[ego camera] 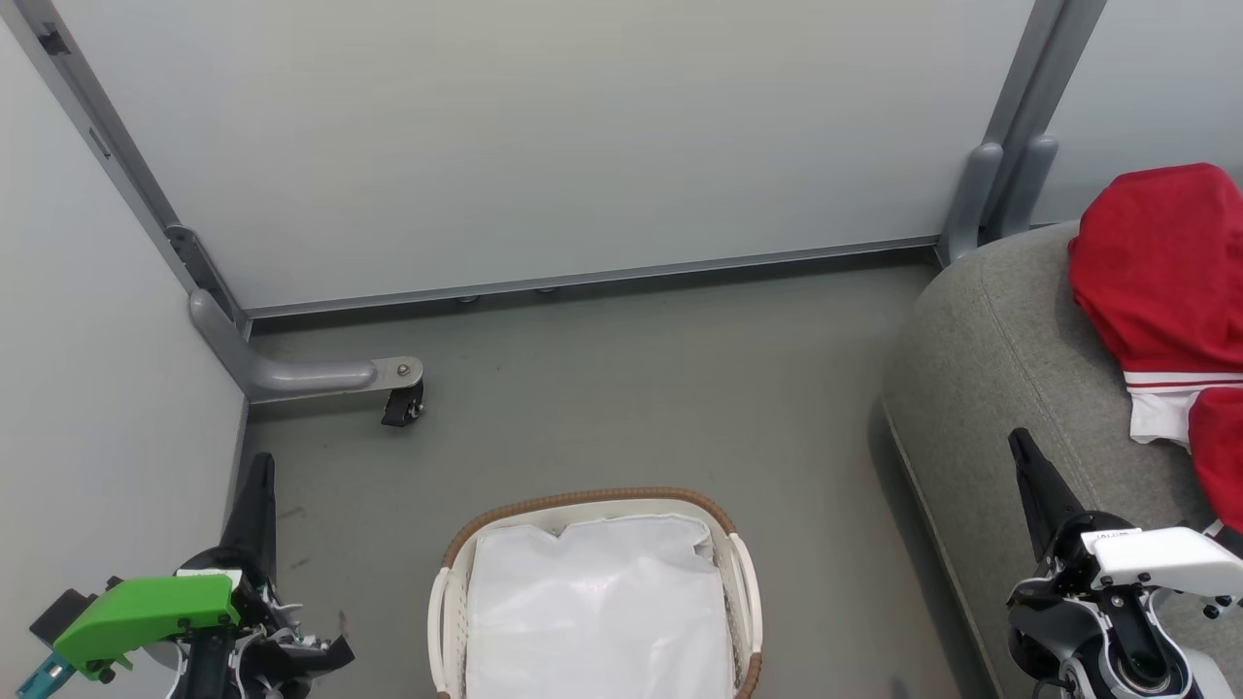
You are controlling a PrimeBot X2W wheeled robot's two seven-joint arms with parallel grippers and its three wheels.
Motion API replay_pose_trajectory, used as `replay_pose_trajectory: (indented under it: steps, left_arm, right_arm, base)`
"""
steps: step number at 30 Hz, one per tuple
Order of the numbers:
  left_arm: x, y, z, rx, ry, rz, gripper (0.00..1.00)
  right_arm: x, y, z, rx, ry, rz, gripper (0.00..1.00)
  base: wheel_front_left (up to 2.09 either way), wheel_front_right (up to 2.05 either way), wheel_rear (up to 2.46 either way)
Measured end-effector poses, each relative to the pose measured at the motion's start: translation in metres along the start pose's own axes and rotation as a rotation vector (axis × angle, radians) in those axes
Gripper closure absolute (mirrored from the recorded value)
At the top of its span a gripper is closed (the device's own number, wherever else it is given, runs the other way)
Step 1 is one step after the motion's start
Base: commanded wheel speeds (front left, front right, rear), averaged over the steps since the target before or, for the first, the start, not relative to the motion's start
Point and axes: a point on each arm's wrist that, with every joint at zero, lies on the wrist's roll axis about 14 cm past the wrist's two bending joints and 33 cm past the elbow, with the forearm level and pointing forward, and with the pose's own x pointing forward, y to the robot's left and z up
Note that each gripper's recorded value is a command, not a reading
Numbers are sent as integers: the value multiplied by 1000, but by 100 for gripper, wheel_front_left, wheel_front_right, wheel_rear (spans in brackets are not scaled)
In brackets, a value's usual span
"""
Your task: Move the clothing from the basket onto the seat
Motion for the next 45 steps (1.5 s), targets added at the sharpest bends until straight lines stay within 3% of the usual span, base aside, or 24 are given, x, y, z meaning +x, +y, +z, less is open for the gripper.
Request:
replay_pose_trajectory:
  steps: [45]
  left_arm:
    - [0,0,0,0,0,0,100]
  right_arm:
    - [0,0,0,0,0,0,100]
  base:
    - [0,0,0]
